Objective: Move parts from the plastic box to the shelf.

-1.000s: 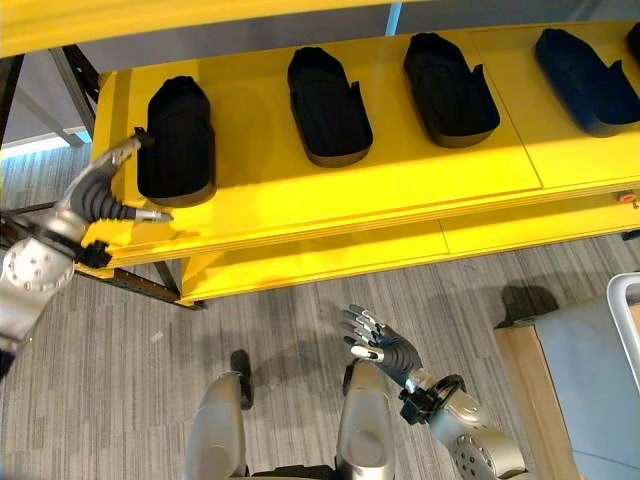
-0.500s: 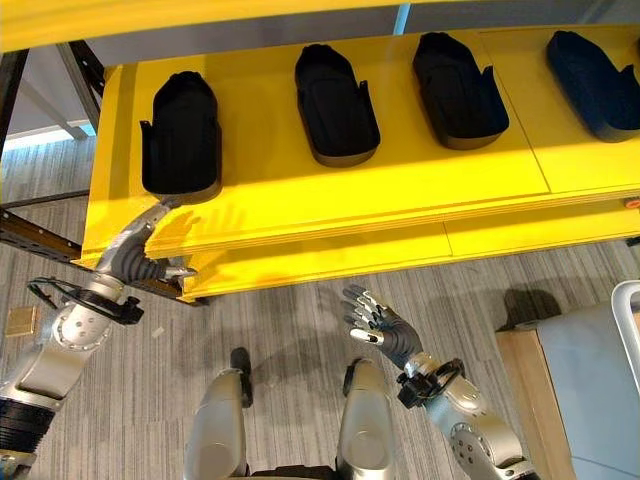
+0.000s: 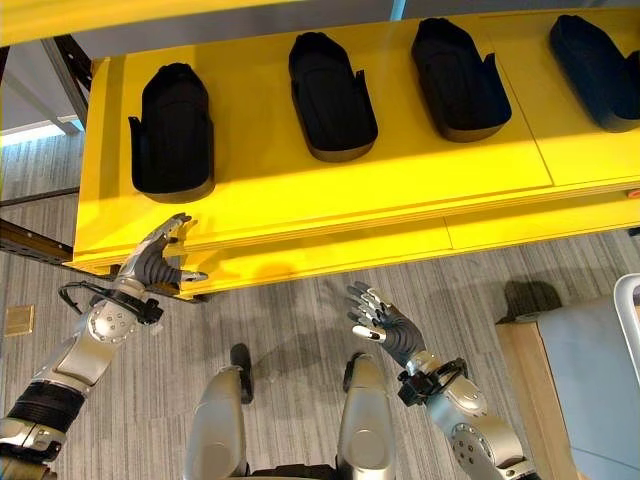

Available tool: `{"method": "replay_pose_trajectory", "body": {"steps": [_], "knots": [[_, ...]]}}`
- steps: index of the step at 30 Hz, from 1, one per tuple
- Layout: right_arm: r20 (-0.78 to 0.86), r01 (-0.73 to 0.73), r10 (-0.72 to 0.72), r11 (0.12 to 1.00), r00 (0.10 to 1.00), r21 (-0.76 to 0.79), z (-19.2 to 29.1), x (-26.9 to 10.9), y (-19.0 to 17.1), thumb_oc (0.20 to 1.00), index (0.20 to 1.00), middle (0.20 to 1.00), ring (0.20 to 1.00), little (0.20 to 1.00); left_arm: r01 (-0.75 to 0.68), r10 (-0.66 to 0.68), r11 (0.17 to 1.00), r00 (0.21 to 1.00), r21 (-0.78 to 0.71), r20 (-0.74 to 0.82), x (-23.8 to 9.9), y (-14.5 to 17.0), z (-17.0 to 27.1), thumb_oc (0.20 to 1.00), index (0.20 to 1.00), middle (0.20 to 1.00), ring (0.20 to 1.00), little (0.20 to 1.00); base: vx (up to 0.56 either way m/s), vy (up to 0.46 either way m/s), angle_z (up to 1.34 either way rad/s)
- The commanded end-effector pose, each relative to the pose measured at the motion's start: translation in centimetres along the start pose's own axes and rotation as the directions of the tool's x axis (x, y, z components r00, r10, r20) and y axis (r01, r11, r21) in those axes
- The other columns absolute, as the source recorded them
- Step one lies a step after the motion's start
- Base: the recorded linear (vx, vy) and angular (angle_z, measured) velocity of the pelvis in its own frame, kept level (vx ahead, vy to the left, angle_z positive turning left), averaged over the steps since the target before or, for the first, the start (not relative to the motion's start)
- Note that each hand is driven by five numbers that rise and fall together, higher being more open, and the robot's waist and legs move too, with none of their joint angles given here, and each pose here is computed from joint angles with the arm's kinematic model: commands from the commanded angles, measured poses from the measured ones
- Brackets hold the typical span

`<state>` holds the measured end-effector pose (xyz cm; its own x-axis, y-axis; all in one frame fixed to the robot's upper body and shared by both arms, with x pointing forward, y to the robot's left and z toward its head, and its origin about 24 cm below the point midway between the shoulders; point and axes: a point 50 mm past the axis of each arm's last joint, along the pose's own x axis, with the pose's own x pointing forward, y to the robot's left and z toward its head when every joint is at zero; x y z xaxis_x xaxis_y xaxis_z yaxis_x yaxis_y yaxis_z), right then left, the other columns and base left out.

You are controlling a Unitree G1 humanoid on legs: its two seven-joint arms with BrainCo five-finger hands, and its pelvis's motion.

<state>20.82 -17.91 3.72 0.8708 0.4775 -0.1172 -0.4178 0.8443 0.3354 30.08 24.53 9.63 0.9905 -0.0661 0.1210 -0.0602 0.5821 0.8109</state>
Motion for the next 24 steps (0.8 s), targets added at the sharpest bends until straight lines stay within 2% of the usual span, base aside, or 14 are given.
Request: {"method": "replay_pose_trajectory", "body": {"steps": [1, 24], "knots": [[0.115, -0.057, 0.057, 0.998, 0.992, -0.009, 1.9, 0.3, 1.2, 1.0, 1.0, 1.0, 1.0, 1.0, 0.008, -0.007, 1.0, 0.998, 0.011, -0.058, -0.1, -0.5, -1.3, 1.0, 1.0, 1.0, 1.0, 1.0, 0.0, 0.0, 0.0], [0.07, -0.066, 0.065, 0.998, 0.995, 0.011, 0.9, -0.2, 1.3, 1.0, 1.0, 1.0, 1.0, 1.0, -0.073, 0.082, 0.993, 0.992, 0.089, -0.099, 2.9, 1.9, -1.3, 1.0, 1.0, 1.0, 1.0, 1.0, 0.0, 0.0, 0.0]]}}
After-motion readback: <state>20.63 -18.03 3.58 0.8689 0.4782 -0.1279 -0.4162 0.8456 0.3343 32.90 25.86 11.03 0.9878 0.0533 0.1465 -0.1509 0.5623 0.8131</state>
